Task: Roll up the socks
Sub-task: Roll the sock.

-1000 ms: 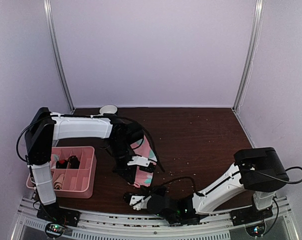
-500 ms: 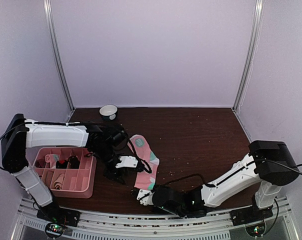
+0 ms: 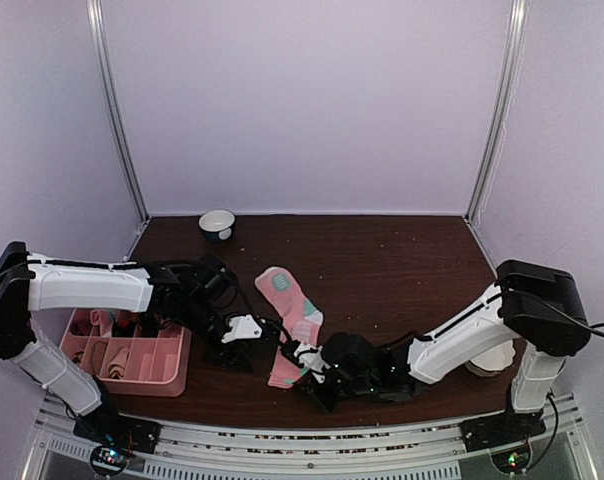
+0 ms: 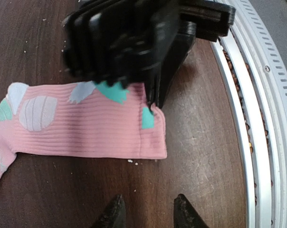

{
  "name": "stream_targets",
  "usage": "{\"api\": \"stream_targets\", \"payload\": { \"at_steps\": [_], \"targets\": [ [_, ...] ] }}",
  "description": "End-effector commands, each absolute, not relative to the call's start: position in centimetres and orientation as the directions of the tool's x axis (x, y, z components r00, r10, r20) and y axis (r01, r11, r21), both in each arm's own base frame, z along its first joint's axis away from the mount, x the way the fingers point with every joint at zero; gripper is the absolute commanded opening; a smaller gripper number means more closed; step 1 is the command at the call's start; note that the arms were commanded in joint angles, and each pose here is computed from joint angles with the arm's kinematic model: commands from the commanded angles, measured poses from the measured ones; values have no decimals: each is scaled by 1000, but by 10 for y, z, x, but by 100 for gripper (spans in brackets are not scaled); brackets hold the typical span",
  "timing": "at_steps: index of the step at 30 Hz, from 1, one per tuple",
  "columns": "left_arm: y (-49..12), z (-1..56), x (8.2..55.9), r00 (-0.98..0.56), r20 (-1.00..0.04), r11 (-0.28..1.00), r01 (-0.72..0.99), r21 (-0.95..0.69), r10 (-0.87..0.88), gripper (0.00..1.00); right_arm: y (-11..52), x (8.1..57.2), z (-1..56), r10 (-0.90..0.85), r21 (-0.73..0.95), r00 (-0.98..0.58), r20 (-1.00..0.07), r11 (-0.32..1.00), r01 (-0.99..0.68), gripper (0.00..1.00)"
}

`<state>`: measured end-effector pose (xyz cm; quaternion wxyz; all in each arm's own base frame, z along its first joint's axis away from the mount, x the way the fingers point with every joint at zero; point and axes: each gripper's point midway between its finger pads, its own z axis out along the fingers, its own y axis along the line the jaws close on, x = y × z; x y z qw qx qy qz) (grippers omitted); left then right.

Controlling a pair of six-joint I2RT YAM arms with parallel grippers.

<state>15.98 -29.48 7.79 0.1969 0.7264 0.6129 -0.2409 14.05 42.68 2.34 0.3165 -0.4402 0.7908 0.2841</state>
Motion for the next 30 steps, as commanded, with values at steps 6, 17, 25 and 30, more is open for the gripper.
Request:
{"api": "stream_targets", "payload": {
  "at_steps": [6, 17, 25, 30],
  "targets": [
    [-319, 73, 153, 285, -600, -274, 955, 112, 747, 34, 404, 126, -24, -501, 557, -747, -437, 501, -662, 0],
    [-342, 52, 170, 307, -524, -251, 952, 177, 795, 39, 412, 132, -5, -411, 703, -839, -356, 474, -530, 0],
    [-349, 44, 164, 314, -514, -276, 949, 150, 799, 40, 413, 132, -5, -401, 717, -849, -344, 472, -514, 0],
    [-346, 33, 145, 337, -491, -341, 936, 84, 803, 41, 417, 135, -1, -375, 737, -861, -344, 460, -495, 0]
  ]
}}
